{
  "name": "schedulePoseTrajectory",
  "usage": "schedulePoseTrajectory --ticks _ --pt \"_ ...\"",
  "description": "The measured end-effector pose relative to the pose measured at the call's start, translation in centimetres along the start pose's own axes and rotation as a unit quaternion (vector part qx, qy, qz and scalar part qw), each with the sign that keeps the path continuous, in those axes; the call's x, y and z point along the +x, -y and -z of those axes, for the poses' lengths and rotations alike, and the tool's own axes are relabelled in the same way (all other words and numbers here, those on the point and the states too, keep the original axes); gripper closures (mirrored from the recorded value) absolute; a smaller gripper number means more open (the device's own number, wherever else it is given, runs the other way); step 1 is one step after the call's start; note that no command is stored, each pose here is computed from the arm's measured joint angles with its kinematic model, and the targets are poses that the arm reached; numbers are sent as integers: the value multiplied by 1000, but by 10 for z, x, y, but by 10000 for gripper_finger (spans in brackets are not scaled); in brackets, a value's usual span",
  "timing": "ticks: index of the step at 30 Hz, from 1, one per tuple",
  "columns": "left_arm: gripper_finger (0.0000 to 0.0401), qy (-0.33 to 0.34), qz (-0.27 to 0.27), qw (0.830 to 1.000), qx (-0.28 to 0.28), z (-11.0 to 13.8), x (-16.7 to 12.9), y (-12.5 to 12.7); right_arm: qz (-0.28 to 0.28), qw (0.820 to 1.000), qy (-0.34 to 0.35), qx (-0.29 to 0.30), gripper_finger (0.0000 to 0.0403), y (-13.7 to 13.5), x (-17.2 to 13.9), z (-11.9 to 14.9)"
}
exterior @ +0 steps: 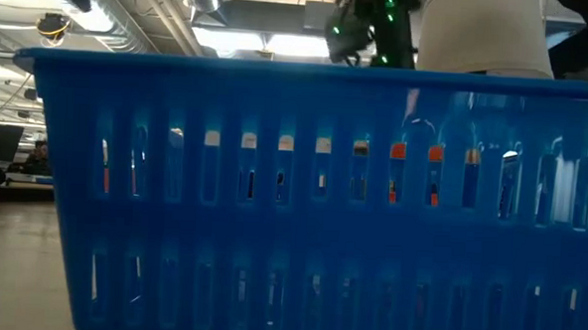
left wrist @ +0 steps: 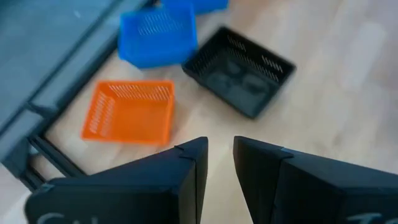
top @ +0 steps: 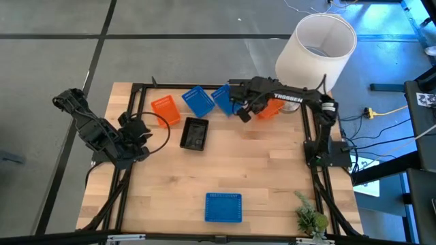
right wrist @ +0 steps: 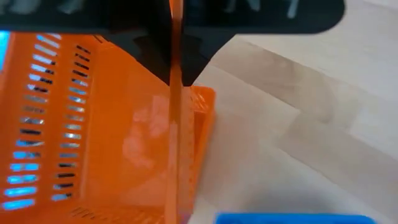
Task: Stack baskets by color
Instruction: Stack the center orange basket bin on top of the top right orange basket bin, then stack the left orange basket bin on top of the right orange basket bin
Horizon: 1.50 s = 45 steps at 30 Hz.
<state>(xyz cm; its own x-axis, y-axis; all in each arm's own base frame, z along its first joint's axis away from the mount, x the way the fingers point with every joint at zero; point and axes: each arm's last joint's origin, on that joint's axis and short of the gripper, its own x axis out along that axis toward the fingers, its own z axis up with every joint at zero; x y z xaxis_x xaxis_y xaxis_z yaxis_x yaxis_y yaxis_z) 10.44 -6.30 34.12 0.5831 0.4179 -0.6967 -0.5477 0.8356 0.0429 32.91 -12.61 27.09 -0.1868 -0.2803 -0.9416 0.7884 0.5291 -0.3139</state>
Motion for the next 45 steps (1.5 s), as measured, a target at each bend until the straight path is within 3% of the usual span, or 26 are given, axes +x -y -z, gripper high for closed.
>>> schedulePoseTrajectory --ticks 6,13,20,37,45 --pt "332 70 -31 997 -2 -4 0 -2 -43 999 17 21 400 16 34 -12" --pt "332 71 -50 996 -19 -8 4 -5 -79 996 19 36 400 26 59 -22" --pt "332 56 -58 996 -29 -10 7 -7 -118 992 -19 39 400 22 69 -15" --pt "332 41 -56 998 -7 -10 7 -7 -134 990 -23 22 358 17 62 -14" --pt "332 8 -57 994 -91 -11 11 -9 -154 988 16 22 356 29 17 -13"
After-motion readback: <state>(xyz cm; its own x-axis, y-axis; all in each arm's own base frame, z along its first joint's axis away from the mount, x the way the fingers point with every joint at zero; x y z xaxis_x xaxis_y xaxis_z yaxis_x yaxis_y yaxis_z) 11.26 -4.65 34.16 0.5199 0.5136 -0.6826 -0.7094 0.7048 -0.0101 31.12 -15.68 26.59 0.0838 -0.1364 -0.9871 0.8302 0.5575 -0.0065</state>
